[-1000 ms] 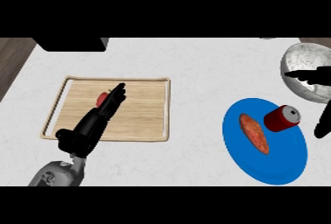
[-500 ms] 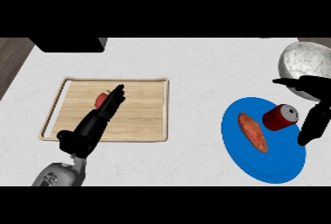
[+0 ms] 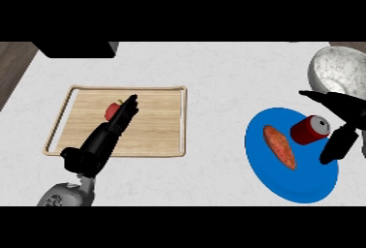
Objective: Pick the can from the plate and place it in the bowl
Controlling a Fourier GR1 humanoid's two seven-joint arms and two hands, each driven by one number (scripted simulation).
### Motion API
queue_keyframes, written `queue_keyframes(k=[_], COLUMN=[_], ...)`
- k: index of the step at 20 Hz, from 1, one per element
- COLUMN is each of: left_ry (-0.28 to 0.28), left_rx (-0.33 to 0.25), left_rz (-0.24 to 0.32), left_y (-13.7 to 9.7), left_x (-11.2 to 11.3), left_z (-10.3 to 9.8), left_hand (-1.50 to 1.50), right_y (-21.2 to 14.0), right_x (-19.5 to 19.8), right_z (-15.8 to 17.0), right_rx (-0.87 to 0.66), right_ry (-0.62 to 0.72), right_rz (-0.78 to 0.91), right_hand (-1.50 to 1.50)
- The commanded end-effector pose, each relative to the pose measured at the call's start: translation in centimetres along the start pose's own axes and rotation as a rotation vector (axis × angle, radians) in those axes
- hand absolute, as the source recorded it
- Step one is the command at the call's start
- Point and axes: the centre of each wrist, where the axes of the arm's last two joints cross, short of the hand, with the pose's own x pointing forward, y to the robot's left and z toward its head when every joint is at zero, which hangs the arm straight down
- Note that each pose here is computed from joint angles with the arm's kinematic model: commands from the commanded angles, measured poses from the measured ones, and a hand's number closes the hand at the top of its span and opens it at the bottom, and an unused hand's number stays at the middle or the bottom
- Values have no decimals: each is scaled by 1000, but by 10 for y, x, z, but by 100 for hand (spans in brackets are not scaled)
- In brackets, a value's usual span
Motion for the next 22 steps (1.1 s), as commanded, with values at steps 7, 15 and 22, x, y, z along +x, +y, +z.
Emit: queue_keyframes(k=[7, 15, 22], left_ry=[-11, 7, 5], left_rx=[11, 30, -10], left_rz=[-1, -1, -1], left_y=[3, 0, 12], left_x=[-5, 5, 5], left_z=[5, -12, 2], left_hand=[0, 0, 0], right_y=[19, 49, 45], right_x=[-27, -43, -53], right_z=[-12, -37, -56], right_rx=[-76, -14, -32], right_ry=[80, 94, 89], right_rz=[35, 39, 24], right_hand=[-150, -150, -150])
